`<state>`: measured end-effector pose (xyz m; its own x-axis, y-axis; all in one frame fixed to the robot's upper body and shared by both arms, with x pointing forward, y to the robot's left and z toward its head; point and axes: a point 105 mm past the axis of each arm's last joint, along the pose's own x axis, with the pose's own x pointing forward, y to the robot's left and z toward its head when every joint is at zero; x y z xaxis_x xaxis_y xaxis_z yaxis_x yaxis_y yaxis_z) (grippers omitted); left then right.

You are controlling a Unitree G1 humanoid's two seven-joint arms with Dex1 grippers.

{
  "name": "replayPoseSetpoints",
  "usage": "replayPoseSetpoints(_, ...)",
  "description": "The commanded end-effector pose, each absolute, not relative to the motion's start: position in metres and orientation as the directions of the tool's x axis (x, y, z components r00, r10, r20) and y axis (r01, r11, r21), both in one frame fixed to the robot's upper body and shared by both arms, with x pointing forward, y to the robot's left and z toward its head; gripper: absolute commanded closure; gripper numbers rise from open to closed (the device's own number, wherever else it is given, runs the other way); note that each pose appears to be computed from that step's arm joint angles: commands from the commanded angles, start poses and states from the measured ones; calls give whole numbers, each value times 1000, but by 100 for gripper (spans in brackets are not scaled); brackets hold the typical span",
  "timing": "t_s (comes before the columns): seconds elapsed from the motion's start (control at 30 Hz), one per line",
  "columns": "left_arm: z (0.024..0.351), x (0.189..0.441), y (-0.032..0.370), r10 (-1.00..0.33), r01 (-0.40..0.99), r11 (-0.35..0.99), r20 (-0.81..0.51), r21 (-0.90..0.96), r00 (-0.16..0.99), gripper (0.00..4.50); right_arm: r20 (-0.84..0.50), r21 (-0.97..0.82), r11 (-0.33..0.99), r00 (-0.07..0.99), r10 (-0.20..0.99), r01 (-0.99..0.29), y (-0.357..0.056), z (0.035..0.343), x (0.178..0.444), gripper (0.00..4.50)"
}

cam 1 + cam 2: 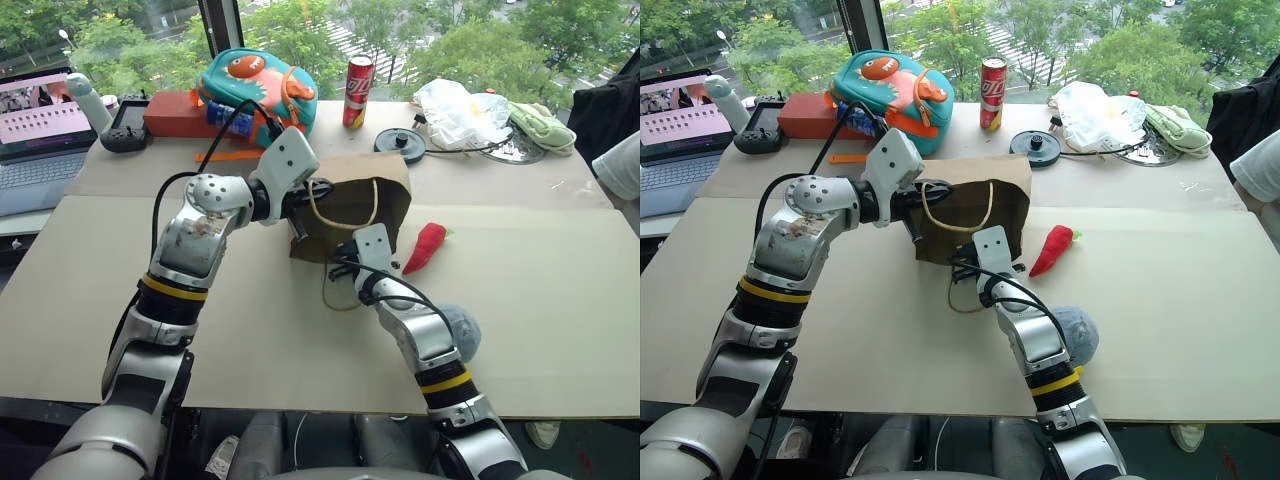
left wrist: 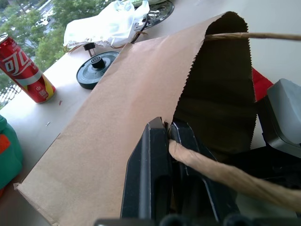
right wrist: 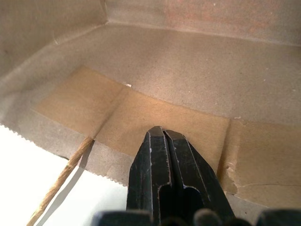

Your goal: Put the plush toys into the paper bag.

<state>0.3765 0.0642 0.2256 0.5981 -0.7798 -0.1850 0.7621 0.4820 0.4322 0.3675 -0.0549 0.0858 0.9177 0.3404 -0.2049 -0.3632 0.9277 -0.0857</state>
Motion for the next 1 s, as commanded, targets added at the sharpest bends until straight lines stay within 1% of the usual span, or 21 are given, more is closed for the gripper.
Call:
replayPoseSetpoints(0.03, 245, 374, 63, -795, 749, 486, -127, 450, 593, 432, -236, -79, 928, 911, 337, -364, -56, 81, 365, 449)
replayPoseSetpoints(0.27, 238, 371, 60, -801, 762, 478, -138, 437, 582, 432, -216, -81, 922, 910, 355, -379, -53, 86, 364, 449)
replayPoseSetpoints(0.37, 233, 372, 60, -796, 763, 482, -150, 430, 587, 432, -137, -66, 920, 916, 376, -387, -54, 108, 360, 449)
replayPoseSetpoints(0.53, 232, 377, 63, -775, 744, 502, -153, 440, 613, 432, -57, -53, 916, 917, 396, -399, -70, 136, 334, 449)
replayPoseSetpoints(0.73, 229, 378, 64, -770, 743, 504, -159, 441, 617, 432, 34, -41, 924, 924, 381, -380, -99, 181, 301, 449)
replayPoseSetpoints(0.8, 228, 379, 65, -769, 742, 505, -160, 440, 618, 432, 38, -53, 934, 934, 354, -352, -115, 189, 291, 449)
replayPoseSetpoints(0.87, 226, 379, 65, -769, 743, 504, -164, 441, 618, 432, 1, -87, 945, 949, 317, -315, -133, 188, 279, 449)
replayPoseSetpoints(0.93, 224, 379, 65, -769, 744, 503, -166, 440, 618, 432, -59, -105, 954, 959, 277, -282, -149, 182, 268, 391)
replayPoseSetpoints(0.97, 224, 379, 65, -769, 744, 503, -166, 440, 617, 432, -83, -103, 956, 960, 267, -274, -154, 179, 264, 377)
replayPoseSetpoints(1.0, 224, 379, 64, -770, 745, 502, -166, 439, 616, 432, -117, -117, 951, 955, 272, -286, -157, 176, 257, 339)
